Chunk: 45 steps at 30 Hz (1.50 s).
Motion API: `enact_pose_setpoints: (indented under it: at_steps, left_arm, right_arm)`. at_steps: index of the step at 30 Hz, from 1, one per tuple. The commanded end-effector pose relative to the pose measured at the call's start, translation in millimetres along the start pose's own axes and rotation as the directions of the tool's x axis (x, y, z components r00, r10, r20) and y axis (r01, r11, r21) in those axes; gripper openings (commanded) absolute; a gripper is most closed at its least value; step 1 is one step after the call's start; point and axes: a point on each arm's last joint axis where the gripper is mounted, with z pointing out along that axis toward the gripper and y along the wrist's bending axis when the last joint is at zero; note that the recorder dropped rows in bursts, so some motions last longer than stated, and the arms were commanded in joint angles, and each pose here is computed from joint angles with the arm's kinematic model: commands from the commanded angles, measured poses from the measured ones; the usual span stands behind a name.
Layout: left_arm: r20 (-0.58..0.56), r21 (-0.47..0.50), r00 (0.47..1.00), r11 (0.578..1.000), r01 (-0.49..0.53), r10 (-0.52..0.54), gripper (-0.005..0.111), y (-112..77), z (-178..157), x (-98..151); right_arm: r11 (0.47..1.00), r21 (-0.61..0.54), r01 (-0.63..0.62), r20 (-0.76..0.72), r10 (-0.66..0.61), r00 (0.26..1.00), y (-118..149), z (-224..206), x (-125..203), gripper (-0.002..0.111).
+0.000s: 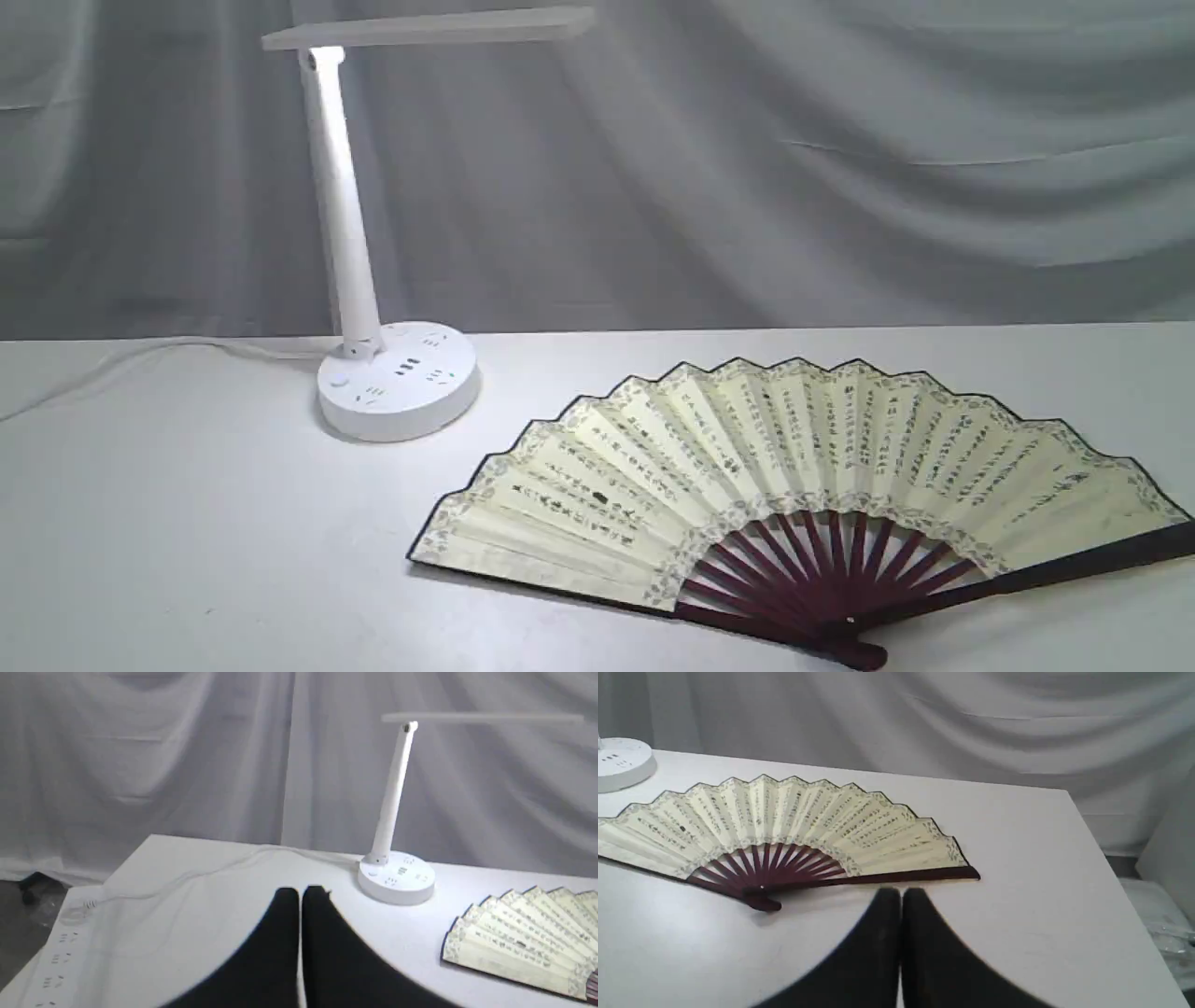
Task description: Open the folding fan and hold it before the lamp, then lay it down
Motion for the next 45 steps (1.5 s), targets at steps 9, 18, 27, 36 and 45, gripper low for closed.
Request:
enact_pose_setpoints:
  at_steps: [9, 18, 27, 36, 45]
  left_arm:
    - [-0.048, 0.072, 0.999, 0.997, -0.021, 0.024, 0.000, 4.8, 40.4, 17.5]
    - [0.063, 0.098, 0.998, 0.995, -0.025, 0.019, 0.000, -2.8, 88.2, 36.8]
    - [0.097, 0.120, 0.995, 0.992, -0.044, 0.032, 0.000, -8.6, 140.8, 89.9]
    - [0.145, 0.138, 0.989, 0.989, -0.050, 0.030, 0.000, -10.7, 161.0, 121.6]
    - [0.084, 0.142, 0.995, 0.988, -0.061, 0.049, 0.000, -10.2, 174.7, 160.9]
  right_arm:
    - [1.000, 0.001, -0.001, -0.048, 0.001, 0.999, 1.9, 30.5, 14.8, 0.000]
    - [1.000, -0.013, -0.006, 0.023, 0.006, 1.000, 5.5, 58.2, 21.5, 0.000]
    - [1.000, 0.007, 0.013, 0.192, -0.014, 0.981, 8.8, 103.1, 39.4, 0.000]
    - [1.000, -0.008, -0.001, 0.236, 0.003, 0.972, 13.4, 128.2, 62.6, 0.000]
    - [0.999, -0.035, -0.038, 0.165, 0.043, 0.985, 20.6, 159.2, 114.8, 0.000]
